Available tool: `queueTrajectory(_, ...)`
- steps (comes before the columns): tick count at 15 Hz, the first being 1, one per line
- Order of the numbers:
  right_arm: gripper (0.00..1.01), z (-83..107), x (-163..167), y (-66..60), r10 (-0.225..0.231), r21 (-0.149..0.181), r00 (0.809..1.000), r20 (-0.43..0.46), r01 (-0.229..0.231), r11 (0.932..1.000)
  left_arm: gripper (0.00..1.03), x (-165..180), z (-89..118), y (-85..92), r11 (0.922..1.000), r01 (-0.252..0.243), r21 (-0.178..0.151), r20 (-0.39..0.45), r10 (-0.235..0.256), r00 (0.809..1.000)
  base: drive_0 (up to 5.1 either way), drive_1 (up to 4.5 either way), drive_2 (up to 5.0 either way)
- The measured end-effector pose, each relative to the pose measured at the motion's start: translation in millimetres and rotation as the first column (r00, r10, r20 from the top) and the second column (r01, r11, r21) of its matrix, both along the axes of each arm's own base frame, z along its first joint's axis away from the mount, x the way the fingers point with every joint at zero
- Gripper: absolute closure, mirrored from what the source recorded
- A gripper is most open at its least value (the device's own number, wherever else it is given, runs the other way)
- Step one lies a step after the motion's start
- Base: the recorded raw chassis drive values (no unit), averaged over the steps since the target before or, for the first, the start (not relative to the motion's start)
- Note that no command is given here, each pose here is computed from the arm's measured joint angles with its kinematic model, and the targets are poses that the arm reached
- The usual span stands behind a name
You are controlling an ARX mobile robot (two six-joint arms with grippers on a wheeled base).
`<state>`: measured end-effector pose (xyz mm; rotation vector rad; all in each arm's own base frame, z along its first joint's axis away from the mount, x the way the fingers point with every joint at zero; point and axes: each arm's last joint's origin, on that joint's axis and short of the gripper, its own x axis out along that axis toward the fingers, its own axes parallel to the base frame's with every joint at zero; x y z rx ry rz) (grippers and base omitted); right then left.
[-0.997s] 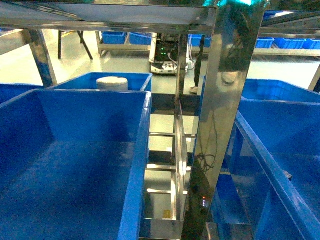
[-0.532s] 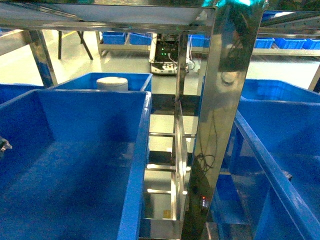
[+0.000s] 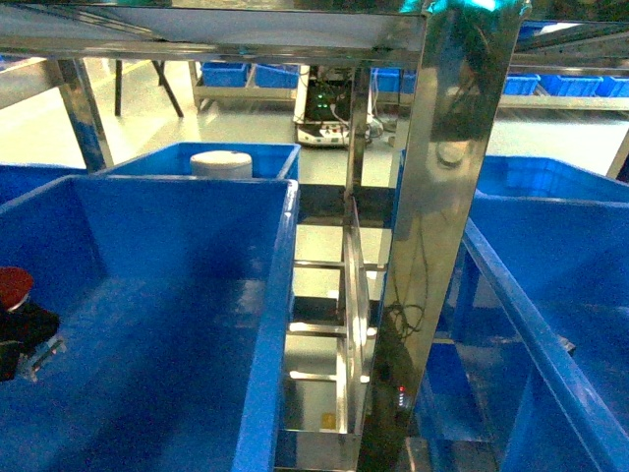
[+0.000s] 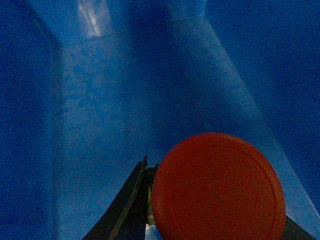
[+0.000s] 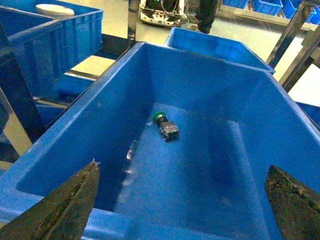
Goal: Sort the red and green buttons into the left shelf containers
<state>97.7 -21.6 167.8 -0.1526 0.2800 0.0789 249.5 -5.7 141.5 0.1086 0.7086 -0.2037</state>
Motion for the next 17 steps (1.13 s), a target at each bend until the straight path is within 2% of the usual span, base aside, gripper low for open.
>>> queueTrajectory(5,0.03,0.0,0,0.0,0.000,0.000,1.000,0.000,0.000,1.0000,0.69,35,-25,8.1,0.9996,-0.021,0.020,-0.153,0.024,0.988,0.0,0.00,0.0)
queueTrajectory(7,0.03,0.0,0,0.0,0.000,0.000,1.000,0.000,0.000,1.0000,0.69,38,-30,8.6,0.9985,-0.036,0.041,-0.172,0.043,0.984,0.0,0.00,0.0)
queueTrajectory(8,0.03,0.0,0,0.0,0.000,0.000,1.000,0.000,0.000,1.0000,0.69,39,-29,8.4,0.9983,-0.045,0.036,-0.171,0.051,0.984,0.0,0.00,0.0)
queueTrajectory(11,0.03,0.0,0,0.0,0.000,0.000,1.000,0.000,0.000,1.0000,0.31,39,-21,8.4,0.9969,-0.075,-0.026,-0.158,0.070,0.985,0.0,0.00,0.0)
queueTrajectory(13,0.03,0.0,0,0.0,0.000,0.000,1.000,0.000,0.000,1.0000,0.08,34,-3,8.8,0.9920,-0.094,-0.085,-0.112,0.084,0.990,0.0,0.00,0.0)
queueTrajectory(14,0.03,0.0,0,0.0,0.000,0.000,1.000,0.000,0.000,1.0000,0.04,28,5,8.6,0.9898,-0.102,-0.099,-0.092,0.093,0.991,0.0,0.00,0.0)
queueTrajectory(17,0.03,0.0,0,0.0,0.000,0.000,1.000,0.000,0.000,1.0000,0.05,-1,17,3.0,0.9855,-0.121,-0.120,-0.085,0.111,0.990,0.0,0.00,0.0)
